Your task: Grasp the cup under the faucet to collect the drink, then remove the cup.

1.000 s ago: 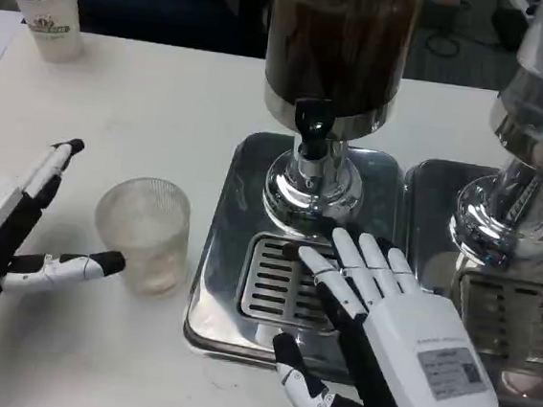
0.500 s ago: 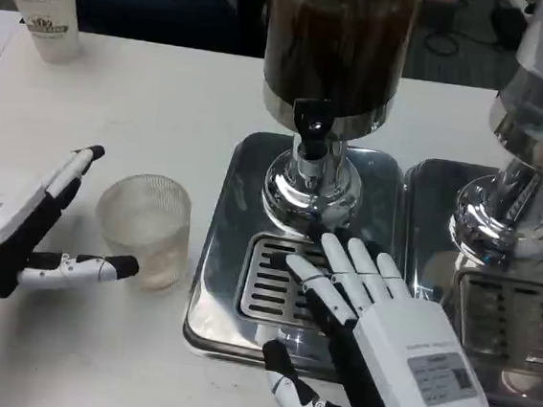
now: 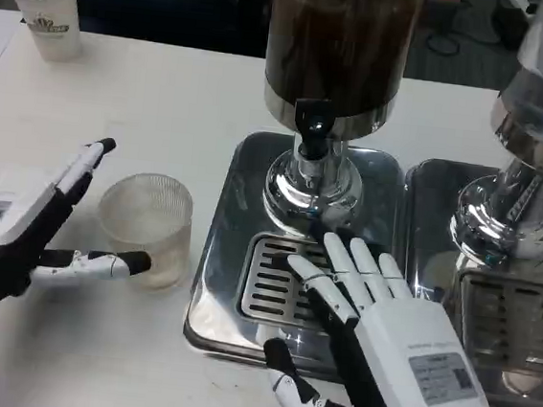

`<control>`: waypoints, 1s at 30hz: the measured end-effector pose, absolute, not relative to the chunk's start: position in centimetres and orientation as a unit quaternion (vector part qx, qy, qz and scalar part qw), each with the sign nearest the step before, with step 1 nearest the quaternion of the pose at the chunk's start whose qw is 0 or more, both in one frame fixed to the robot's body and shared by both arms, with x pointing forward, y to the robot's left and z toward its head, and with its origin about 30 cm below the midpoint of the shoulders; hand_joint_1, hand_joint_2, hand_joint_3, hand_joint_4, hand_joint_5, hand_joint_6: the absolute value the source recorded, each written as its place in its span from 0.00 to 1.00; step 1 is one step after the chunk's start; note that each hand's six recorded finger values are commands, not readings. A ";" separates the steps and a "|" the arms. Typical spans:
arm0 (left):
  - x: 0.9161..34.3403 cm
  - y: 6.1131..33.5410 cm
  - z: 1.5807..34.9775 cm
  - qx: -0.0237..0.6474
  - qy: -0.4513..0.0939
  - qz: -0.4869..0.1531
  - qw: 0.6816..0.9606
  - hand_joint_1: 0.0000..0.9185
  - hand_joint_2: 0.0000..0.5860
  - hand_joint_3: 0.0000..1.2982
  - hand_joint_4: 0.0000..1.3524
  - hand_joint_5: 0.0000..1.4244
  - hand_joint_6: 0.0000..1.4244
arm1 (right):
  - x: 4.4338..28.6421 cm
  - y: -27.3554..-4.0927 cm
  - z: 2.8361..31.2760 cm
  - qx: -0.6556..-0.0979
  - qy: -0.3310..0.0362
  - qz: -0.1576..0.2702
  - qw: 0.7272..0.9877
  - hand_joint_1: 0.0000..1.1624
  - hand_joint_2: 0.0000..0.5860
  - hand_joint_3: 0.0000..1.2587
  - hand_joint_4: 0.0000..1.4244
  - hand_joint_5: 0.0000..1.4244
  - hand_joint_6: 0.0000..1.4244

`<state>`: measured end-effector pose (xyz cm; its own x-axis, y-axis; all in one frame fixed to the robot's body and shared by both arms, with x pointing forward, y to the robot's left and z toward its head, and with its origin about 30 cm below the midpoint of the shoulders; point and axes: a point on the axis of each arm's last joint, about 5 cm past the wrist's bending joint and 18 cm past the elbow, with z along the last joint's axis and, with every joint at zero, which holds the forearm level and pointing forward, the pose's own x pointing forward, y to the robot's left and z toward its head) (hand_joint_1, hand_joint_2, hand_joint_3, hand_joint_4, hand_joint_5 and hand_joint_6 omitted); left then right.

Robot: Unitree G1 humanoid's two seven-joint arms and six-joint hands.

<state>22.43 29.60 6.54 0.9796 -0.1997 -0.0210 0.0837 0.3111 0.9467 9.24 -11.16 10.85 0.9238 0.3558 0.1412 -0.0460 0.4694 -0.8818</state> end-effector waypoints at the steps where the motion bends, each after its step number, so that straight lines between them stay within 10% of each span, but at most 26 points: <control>1: 22.5 29.5 6.5 0.574 -0.049 -0.084 0.813 0.04 0.00 0.00 0.02 0.16 0.16 | 9.2 -11.2 10.8 -0.501 -0.154 0.119 0.843 0.35 0.83 0.16 0.00 0.00 0.00; 30: 22.9 26.7 5.0 0.511 -0.023 -0.090 0.855 0.05 0.03 0.00 0.06 0.19 0.18 | 8.9 -11.7 11.2 -0.503 -0.128 0.110 0.848 0.35 0.83 0.17 0.07 0.02 0.00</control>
